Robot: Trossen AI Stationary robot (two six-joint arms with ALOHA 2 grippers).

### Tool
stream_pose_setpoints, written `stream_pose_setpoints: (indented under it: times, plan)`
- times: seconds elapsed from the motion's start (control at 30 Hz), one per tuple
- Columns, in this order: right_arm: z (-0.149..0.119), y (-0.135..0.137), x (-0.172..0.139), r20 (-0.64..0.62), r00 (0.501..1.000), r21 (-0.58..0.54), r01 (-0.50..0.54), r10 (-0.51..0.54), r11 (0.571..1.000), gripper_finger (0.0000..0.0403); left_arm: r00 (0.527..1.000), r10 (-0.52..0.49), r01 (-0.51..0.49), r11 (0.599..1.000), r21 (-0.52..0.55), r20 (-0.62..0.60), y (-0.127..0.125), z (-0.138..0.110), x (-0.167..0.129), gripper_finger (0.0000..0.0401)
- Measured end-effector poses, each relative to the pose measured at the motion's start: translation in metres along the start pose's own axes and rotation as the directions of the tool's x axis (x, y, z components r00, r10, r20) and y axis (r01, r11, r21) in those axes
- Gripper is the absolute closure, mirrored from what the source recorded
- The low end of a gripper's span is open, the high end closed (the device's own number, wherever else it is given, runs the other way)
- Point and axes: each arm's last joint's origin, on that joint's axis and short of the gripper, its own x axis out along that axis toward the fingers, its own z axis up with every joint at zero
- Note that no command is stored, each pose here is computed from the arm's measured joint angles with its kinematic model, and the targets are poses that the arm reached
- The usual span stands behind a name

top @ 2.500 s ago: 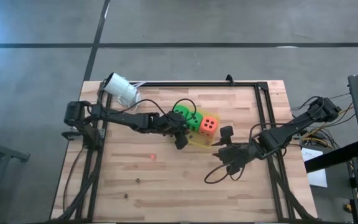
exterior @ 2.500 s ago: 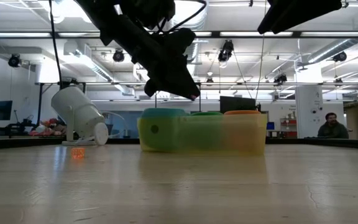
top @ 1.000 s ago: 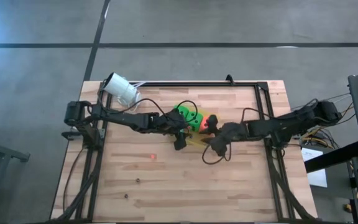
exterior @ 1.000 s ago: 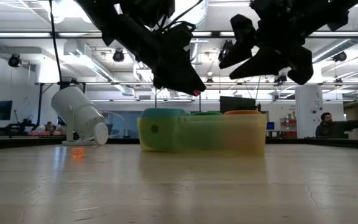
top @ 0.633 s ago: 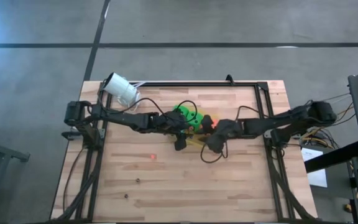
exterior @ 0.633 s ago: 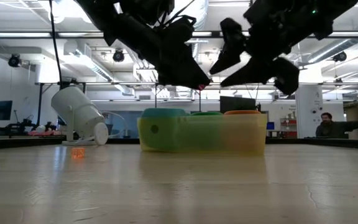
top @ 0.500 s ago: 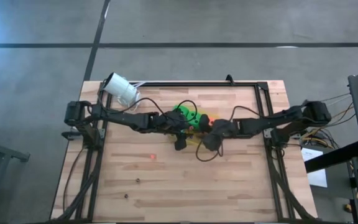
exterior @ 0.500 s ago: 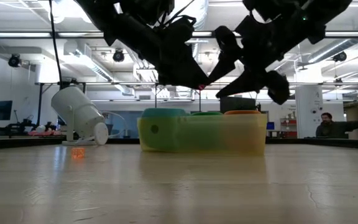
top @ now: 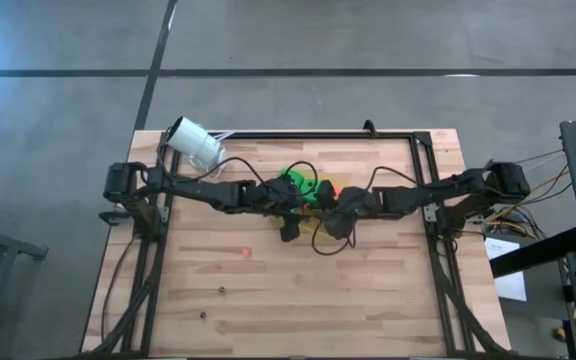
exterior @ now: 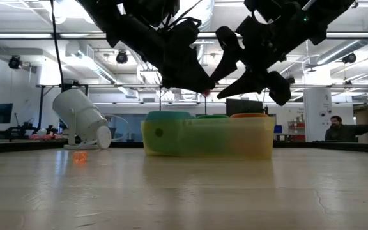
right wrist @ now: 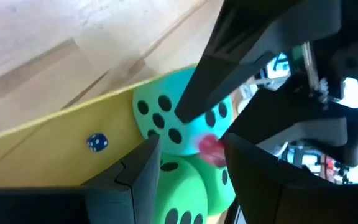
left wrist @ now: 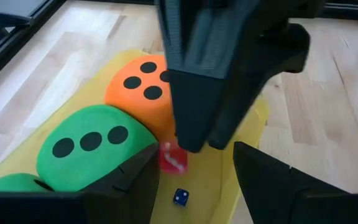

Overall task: Pick & Place Dice
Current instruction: Put the small red dice into the yellow bin, then put the small orange dice into the yellow bin

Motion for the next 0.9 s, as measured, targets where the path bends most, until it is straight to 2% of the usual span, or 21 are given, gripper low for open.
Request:
stream_pose_setpoints:
  times: [0.27,0.47,0.6,0.73,0.9]
  plan:
    - [-0.004,-0.001,0.002,-0.015,1.000,0.009,-0.002,0.002,1.000,0.0229,1.000,0.000,0.000,1.000,0.012,0.002,0.000,0.000,0.000,0.0197]
    - [-0.001,-0.006,-0.016,-0.005,1.000,0.037,0.010,-0.010,0.999,0.0229,1.000,0.001,-0.001,1.000,0.024,-0.026,0.000,0.000,-0.005,0.0196]
    - [0.006,-0.005,-0.038,0.016,1.000,0.089,-0.018,0.017,0.996,0.0229,0.995,0.004,0.008,0.994,0.110,-0.102,0.001,0.000,-0.021,0.0199]
    - [0.015,0.000,-0.058,0.046,0.997,0.134,-0.063,0.058,0.989,0.0229,0.984,-0.003,0.028,0.990,0.139,-0.175,-0.003,-0.001,-0.041,0.0200]
    - [0.028,0.009,-0.079,0.104,0.990,0.201,-0.112,0.092,0.973,0.0229,0.950,-0.018,0.086,0.975,0.205,-0.311,-0.019,-0.009,-0.068,0.0201]
